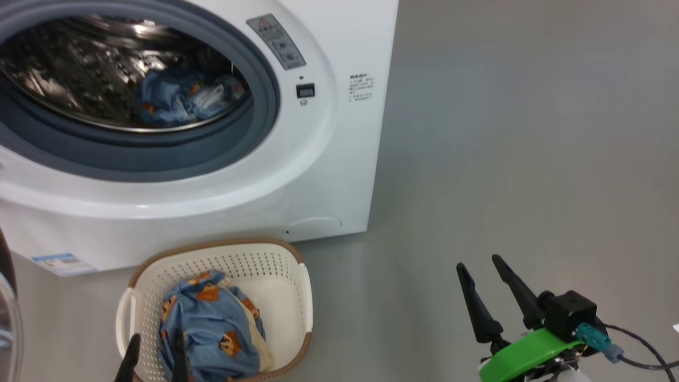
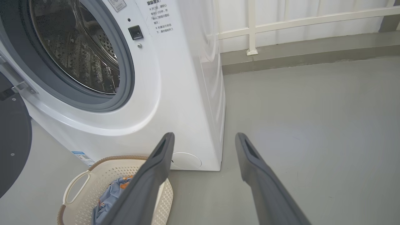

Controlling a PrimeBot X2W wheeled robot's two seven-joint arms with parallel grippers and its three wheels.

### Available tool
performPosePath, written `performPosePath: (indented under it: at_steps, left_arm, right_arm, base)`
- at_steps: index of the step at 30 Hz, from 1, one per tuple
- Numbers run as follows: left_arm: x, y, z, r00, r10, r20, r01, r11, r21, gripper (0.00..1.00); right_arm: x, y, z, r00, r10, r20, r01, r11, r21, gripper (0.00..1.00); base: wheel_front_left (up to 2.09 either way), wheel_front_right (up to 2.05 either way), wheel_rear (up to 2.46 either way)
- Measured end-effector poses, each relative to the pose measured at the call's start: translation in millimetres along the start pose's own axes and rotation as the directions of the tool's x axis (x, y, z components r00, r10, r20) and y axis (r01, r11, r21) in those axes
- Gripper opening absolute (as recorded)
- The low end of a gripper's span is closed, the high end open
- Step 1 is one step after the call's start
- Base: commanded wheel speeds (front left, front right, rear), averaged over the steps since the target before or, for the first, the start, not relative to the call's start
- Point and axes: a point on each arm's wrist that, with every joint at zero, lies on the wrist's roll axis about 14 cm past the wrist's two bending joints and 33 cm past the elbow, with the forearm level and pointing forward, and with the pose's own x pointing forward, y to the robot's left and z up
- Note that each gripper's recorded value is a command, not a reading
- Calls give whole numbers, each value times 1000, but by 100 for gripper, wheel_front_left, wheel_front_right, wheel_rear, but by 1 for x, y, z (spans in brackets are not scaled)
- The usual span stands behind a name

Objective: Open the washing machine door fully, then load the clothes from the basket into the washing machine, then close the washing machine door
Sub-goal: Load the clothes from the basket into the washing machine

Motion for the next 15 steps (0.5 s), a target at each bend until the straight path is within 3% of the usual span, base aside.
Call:
performPosePath:
  at_steps: [15]
  left_arm:
    - [81, -6, -61, 984, -57, -169, 58, 998, -1, 100]
  right_arm:
    - [44, -20, -31, 998, -28, -63, 29, 1000, 2, 100]
  base:
    - [0, 0, 0]
